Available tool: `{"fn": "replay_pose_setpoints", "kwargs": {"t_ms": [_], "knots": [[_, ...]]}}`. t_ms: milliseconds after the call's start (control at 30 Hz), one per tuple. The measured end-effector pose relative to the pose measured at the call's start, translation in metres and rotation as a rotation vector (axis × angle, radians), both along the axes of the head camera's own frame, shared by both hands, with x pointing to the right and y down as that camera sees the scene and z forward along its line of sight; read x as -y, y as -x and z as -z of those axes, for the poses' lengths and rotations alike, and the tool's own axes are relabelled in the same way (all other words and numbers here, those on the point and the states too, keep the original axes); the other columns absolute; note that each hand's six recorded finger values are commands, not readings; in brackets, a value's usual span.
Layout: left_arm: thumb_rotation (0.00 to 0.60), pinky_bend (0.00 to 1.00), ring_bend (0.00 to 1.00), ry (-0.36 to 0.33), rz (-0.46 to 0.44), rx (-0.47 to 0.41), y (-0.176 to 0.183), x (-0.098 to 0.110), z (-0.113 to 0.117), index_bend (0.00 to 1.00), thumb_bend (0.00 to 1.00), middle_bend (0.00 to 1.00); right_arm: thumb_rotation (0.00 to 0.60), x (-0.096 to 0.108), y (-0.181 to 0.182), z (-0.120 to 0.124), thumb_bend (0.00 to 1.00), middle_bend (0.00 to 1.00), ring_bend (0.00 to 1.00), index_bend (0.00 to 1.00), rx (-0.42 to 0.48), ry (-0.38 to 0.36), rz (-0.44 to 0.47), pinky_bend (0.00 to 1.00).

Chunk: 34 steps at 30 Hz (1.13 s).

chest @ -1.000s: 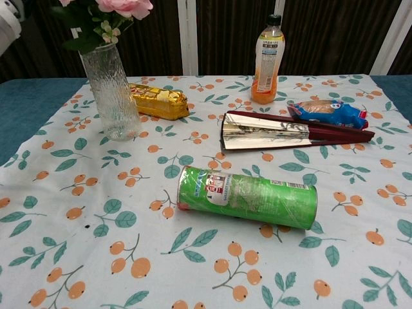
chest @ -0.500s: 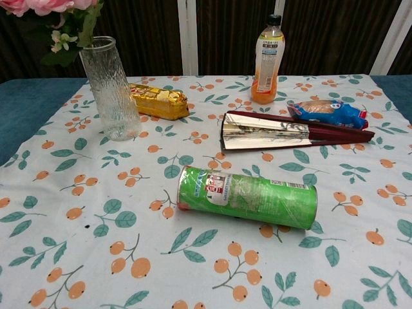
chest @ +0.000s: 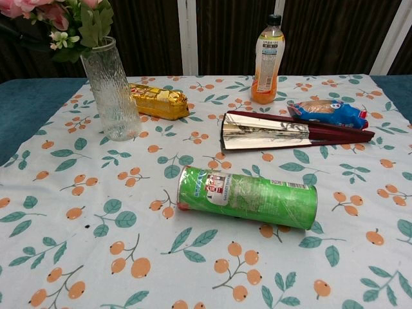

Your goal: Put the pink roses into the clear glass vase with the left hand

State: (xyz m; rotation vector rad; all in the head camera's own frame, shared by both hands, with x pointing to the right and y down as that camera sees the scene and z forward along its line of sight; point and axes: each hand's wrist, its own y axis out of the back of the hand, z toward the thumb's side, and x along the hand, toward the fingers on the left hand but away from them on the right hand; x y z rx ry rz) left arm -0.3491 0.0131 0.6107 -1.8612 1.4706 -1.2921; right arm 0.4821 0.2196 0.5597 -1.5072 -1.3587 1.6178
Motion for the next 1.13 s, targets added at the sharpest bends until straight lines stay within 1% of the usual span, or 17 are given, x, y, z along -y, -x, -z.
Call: {"fn": "replay_pose_setpoints", "kwargs": {"t_ms": [133,233,267,300,367,467,533,600,633,667,767,833,900,1000,1133], "knots": [[0.6,0.0,0.0,0.022,-0.016,0.075,0.007,-0.006,0.007,0.04,0.08,0.03,0.6,0.0,0.0,0.001,0.16,0.0,0.0,0.17,0.003,-0.004,0.0,0.01],[0.6,0.0,0.0,0.047,-0.037,0.145,0.013,-0.016,0.014,0.05,0.08,0.06,0.6,0.0,0.0,0.002,0.16,0.0,0.0,0.17,0.006,-0.008,-0.003,0.01],[0.6,0.0,0.0,0.054,-0.043,0.167,0.015,-0.021,0.017,0.05,0.08,0.07,0.6,0.0,0.0,0.003,0.16,0.0,0.0,0.17,0.006,-0.009,-0.004,0.01],[0.6,0.0,0.0,0.065,-0.051,0.208,0.02,-0.03,0.021,0.05,0.09,0.08,0.6,0.0,0.0,0.003,0.16,0.0,0.0,0.17,0.008,-0.01,-0.004,0.01],[0.6,0.0,0.0,0.068,-0.049,0.255,0.028,-0.041,0.026,0.07,0.11,0.09,0.6,0.0,0.0,0.003,0.16,0.0,0.0,0.17,0.009,-0.01,-0.003,0.01],[0.6,0.03,0.0,0.048,-0.038,0.302,0.04,-0.06,0.035,0.11,0.14,0.12,0.6,0.0,0.002,0.003,0.16,0.0,0.0,0.17,0.01,-0.011,0.002,0.01],[0.6,0.04,0.0,0.021,-0.033,0.315,0.046,-0.071,0.041,0.13,0.15,0.13,0.6,0.0,0.003,0.003,0.16,0.0,0.0,0.17,0.011,-0.011,0.008,0.01],[0.6,0.04,0.0,-0.019,-0.027,0.321,0.053,-0.087,0.047,0.15,0.15,0.14,0.6,0.001,0.005,0.004,0.16,0.0,0.0,0.17,0.01,-0.014,0.018,0.01],[0.6,0.04,0.0,-0.036,-0.023,0.323,0.056,-0.096,0.049,0.15,0.15,0.14,0.6,0.001,0.006,0.005,0.16,0.0,0.0,0.17,0.008,-0.016,0.024,0.01],[0.6,0.04,0.0,-0.056,-0.017,0.327,0.062,-0.109,0.05,0.15,0.15,0.14,0.6,0.001,0.007,0.005,0.16,0.0,0.0,0.17,0.006,-0.017,0.031,0.01],[0.6,0.04,0.0,-0.078,0.001,0.345,0.079,-0.146,0.046,0.16,0.16,0.14,0.6,0.002,0.01,0.006,0.16,0.0,0.0,0.17,0.0,-0.017,0.066,0.01],[0.6,0.04,0.0,-0.078,0.008,0.343,0.085,-0.161,0.04,0.16,0.16,0.14,0.6,0.003,0.013,0.007,0.16,0.0,0.0,0.17,-0.005,-0.017,0.097,0.01],[0.6,0.04,0.0,-0.08,-0.006,0.332,0.085,-0.171,0.034,0.15,0.16,0.13,0.6,0.004,0.016,0.008,0.16,0.0,0.0,0.17,-0.012,-0.018,0.131,0.01],[0.6,0.04,0.0,-0.089,-0.026,0.309,0.082,-0.181,0.033,0.12,0.16,0.12,0.6,0.004,0.022,0.011,0.16,0.0,0.0,0.17,-0.019,-0.019,0.179,0.01],[0.6,0.04,0.0,-0.094,-0.028,0.271,0.082,-0.187,0.035,0.12,0.16,0.12,0.6,0.003,0.029,0.012,0.16,0.0,0.0,0.15,-0.026,-0.005,0.23,0.01]]}}
